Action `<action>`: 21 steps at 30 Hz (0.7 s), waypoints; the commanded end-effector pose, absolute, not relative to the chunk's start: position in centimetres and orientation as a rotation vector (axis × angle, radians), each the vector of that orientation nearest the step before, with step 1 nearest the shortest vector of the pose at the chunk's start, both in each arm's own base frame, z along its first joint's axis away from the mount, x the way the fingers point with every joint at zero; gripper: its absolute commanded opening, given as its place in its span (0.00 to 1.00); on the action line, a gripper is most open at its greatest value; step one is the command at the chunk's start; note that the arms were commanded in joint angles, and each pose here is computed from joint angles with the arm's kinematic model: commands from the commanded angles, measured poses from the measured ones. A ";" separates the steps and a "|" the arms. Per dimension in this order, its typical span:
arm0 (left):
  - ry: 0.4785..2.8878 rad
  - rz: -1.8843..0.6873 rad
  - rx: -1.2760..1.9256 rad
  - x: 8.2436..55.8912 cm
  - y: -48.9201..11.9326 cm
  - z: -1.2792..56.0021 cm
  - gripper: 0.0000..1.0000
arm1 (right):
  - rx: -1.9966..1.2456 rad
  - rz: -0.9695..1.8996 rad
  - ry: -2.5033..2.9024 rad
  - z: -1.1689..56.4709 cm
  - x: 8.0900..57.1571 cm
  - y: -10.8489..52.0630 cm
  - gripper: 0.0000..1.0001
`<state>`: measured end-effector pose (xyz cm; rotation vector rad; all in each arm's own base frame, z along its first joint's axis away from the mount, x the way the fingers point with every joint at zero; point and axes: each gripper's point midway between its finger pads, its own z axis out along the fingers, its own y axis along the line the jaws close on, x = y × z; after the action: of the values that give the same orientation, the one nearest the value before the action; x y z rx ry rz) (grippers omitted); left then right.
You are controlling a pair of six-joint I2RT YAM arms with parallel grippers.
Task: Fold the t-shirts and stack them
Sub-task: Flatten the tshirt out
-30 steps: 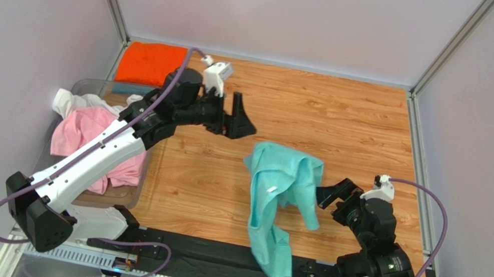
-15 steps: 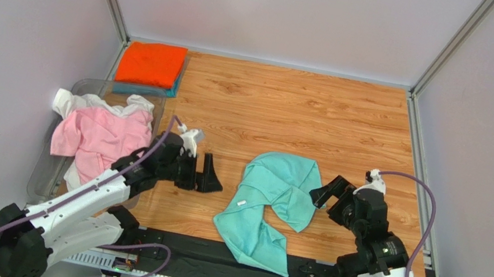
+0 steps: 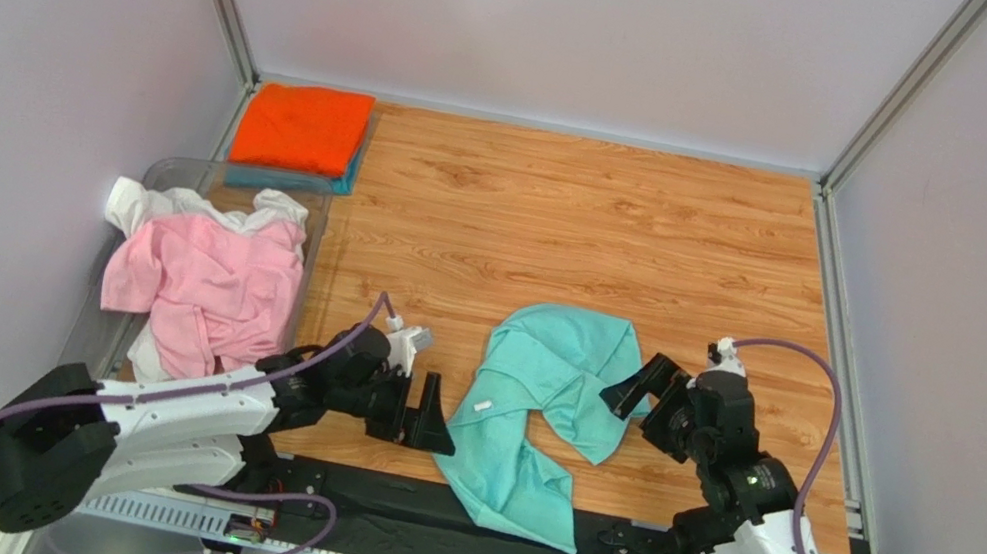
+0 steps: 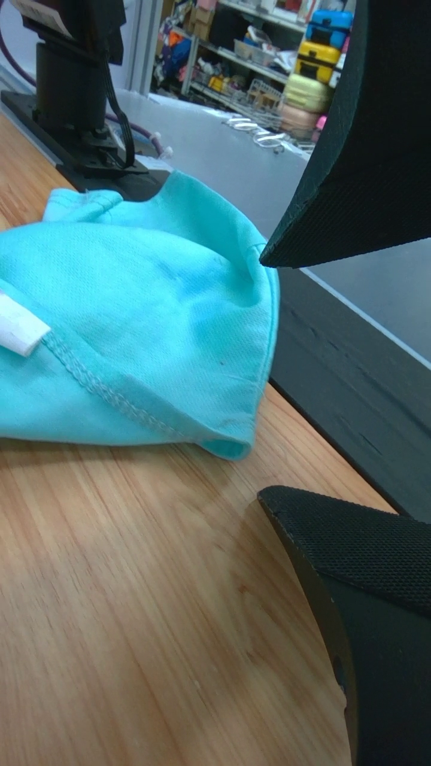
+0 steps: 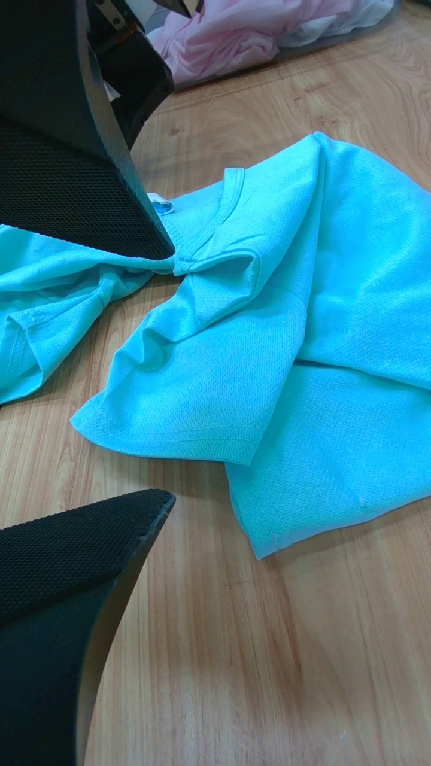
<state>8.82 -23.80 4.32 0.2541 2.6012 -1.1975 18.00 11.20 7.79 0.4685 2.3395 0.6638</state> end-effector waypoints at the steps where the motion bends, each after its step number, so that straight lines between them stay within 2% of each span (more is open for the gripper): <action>1: 2.545 -1.259 0.252 9.5 -25.6 4.7 0.95 | 0.475 0.714 2.300 8.3 18.6 11.8 1.00; 2: 2.553 -1.250 0.253 9.6 -25.7 4.5 0.89 | 0.478 0.715 2.303 8.1 18.5 11.8 1.00; 7: 2.609 -1.154 0.254 10.2 -26.1 2.6 0.77 | 0.481 0.731 2.305 7.6 18.4 12.0 0.99; 8: 2.621 -1.138 0.253 10.2 -26.1 2.3 0.61 | 0.480 0.738 2.307 7.6 18.4 12.1 0.99; 11: 2.646 -1.120 0.258 10.3 -26.3 1.7 0.33 | 0.473 0.735 2.315 7.0 18.4 12.1 0.97; 13: 2.659 -1.108 0.250 10.4 -26.2 1.3 0.21 | 0.479 0.703 2.328 6.5 18.5 11.8 0.94; 17: 2.651 -1.071 0.229 10.8 -25.9 1.2 0.04 | 0.498 0.637 2.365 5.3 18.5 11.1 0.88; 21: 2.652 -1.003 0.219 11.0 -24.9 1.0 0.00 | 0.472 0.640 2.379 4.7 18.9 11.5 0.79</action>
<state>10.11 -25.84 1.42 0.2258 2.6644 -1.1127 17.73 11.32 4.42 0.5028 2.4245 0.6364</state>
